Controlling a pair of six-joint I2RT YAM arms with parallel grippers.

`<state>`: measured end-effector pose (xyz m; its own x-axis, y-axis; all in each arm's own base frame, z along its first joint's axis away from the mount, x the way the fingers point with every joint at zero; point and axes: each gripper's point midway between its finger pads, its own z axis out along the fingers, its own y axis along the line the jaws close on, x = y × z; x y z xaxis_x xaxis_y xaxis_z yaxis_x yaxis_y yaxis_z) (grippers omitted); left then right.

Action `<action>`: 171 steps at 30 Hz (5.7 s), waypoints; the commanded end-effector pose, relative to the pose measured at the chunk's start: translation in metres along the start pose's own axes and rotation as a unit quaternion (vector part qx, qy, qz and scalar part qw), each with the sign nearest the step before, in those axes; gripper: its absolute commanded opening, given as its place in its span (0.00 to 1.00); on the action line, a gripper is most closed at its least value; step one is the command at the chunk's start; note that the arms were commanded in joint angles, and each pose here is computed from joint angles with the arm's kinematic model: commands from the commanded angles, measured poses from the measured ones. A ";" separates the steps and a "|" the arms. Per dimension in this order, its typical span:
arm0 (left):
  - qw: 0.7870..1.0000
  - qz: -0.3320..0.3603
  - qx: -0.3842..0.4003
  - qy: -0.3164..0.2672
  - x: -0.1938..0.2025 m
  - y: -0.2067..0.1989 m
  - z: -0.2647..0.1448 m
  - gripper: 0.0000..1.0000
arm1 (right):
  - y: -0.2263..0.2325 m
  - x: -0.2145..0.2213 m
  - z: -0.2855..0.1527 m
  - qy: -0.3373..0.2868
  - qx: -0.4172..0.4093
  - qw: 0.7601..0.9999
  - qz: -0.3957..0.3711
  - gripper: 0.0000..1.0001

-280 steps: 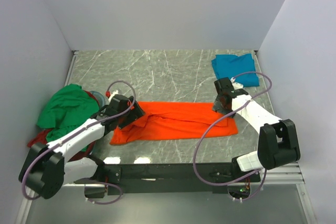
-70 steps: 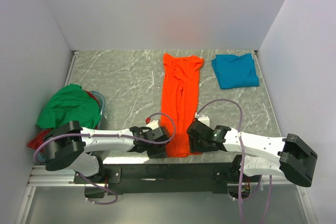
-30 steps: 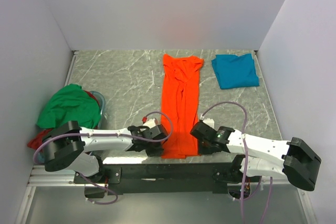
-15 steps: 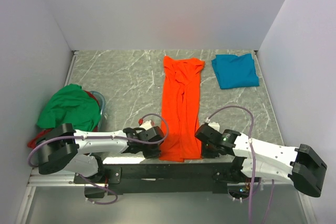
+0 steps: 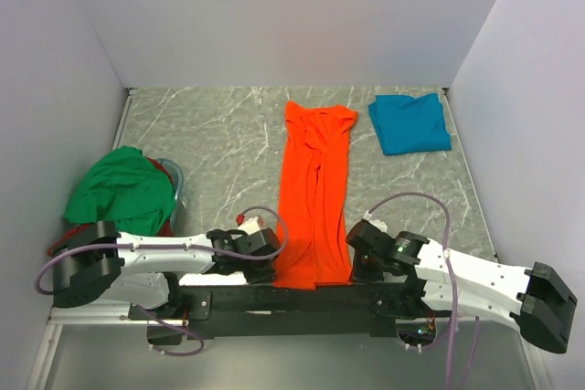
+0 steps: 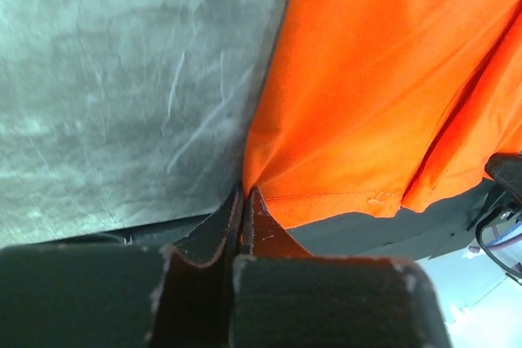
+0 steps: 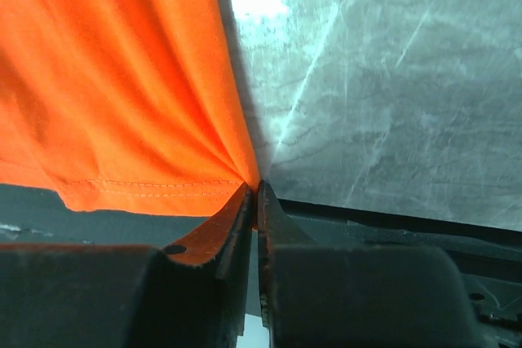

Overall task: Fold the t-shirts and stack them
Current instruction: Fold the tshirt

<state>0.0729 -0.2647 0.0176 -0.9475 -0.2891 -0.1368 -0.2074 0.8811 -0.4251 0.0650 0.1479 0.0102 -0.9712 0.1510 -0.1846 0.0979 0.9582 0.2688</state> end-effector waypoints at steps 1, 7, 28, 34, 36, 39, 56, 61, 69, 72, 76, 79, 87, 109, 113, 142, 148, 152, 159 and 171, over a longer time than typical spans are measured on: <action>0.999 -0.009 -0.034 0.007 0.009 0.022 -0.001 0.01 | -0.020 0.013 0.003 0.020 0.026 0.999 0.011 0.09; 1.000 -0.004 -0.011 0.005 0.015 0.010 -0.010 0.01 | 0.014 0.014 -0.003 0.032 -0.063 0.997 -0.013 0.00; 0.970 0.051 0.108 -0.210 -0.165 -0.116 -0.077 0.01 | 0.049 -0.148 -0.077 -0.180 -0.012 0.983 -0.030 0.00; 0.965 0.066 0.106 -0.229 -0.223 -0.138 -0.063 0.01 | 0.053 -0.212 -0.090 -0.231 0.001 0.973 -0.008 0.00; 0.965 0.065 0.097 -0.234 -0.238 -0.139 -0.056 0.01 | 0.055 -0.224 -0.090 -0.236 0.001 0.972 -0.015 0.00; 0.966 0.067 0.096 -0.232 -0.258 -0.146 -0.046 0.01 | 0.053 -0.247 -0.090 -0.244 0.007 0.970 -0.010 0.00; 0.974 0.064 0.062 -0.209 -0.309 -0.140 0.004 0.01 | 0.051 -0.315 -0.041 -0.208 0.018 0.978 -0.009 0.00; 0.976 0.051 0.057 -0.202 -0.320 -0.134 0.016 0.01 | 0.049 -0.328 -0.025 -0.199 0.018 0.980 -0.001 0.00; 0.976 0.050 0.055 -0.203 -0.330 -0.133 0.018 0.55 | 0.046 -0.348 -0.014 -0.187 0.031 0.982 0.004 0.45; 0.971 0.049 0.072 -0.222 -0.333 -0.140 -0.001 0.99 | 0.049 -0.350 -0.024 -0.196 0.026 0.980 0.002 0.59; 0.968 0.041 0.083 -0.232 -0.321 -0.132 -0.023 0.99 | 0.052 -0.334 -0.036 -0.206 0.002 0.978 0.000 0.78; 0.967 0.029 0.108 -0.230 -0.299 -0.120 -0.043 1.00 | 0.056 -0.308 -0.035 -0.194 -0.030 0.980 -0.013 0.79; 0.978 -0.020 0.094 -0.184 -0.221 -0.048 -0.038 0.99 | 0.110 -0.272 -0.021 -0.172 -0.097 0.973 -0.116 0.80; 0.970 -0.039 0.079 -0.228 -0.189 0.002 -0.078 0.99 | 0.176 -0.328 0.046 -0.170 -0.071 0.974 -0.131 0.80; 0.970 -0.040 0.081 -0.228 -0.187 0.003 -0.078 0.99 | 0.176 -0.341 0.052 -0.179 -0.065 0.973 -0.134 0.80; 0.983 0.017 0.131 -0.127 -0.192 -0.058 0.006 0.82 | 0.054 -0.221 -0.030 -0.205 -0.054 0.977 -0.006 0.83; 0.986 0.026 0.131 -0.103 -0.182 -0.067 0.026 0.55 | 0.042 -0.188 -0.017 -0.176 -0.068 0.982 -0.014 0.83; 0.990 0.020 0.107 -0.094 -0.179 -0.057 0.040 0.40 | 0.043 -0.180 -0.007 -0.163 -0.080 0.983 -0.022 0.81; 0.991 0.014 0.086 -0.104 -0.184 -0.051 0.046 0.26 | 0.039 -0.181 0.011 -0.150 -0.068 0.986 -0.026 0.73; 0.991 0.005 0.072 -0.109 -0.181 -0.039 0.046 0.01 | 0.041 -0.180 0.029 -0.121 -0.065 0.989 -0.046 0.44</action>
<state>0.2643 -0.2743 0.0226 -0.8838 -0.3577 -0.3016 -0.1295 0.8065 -0.5769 0.2360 0.1599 0.0197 -0.9068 0.1463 -0.3954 0.0039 0.9408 0.3391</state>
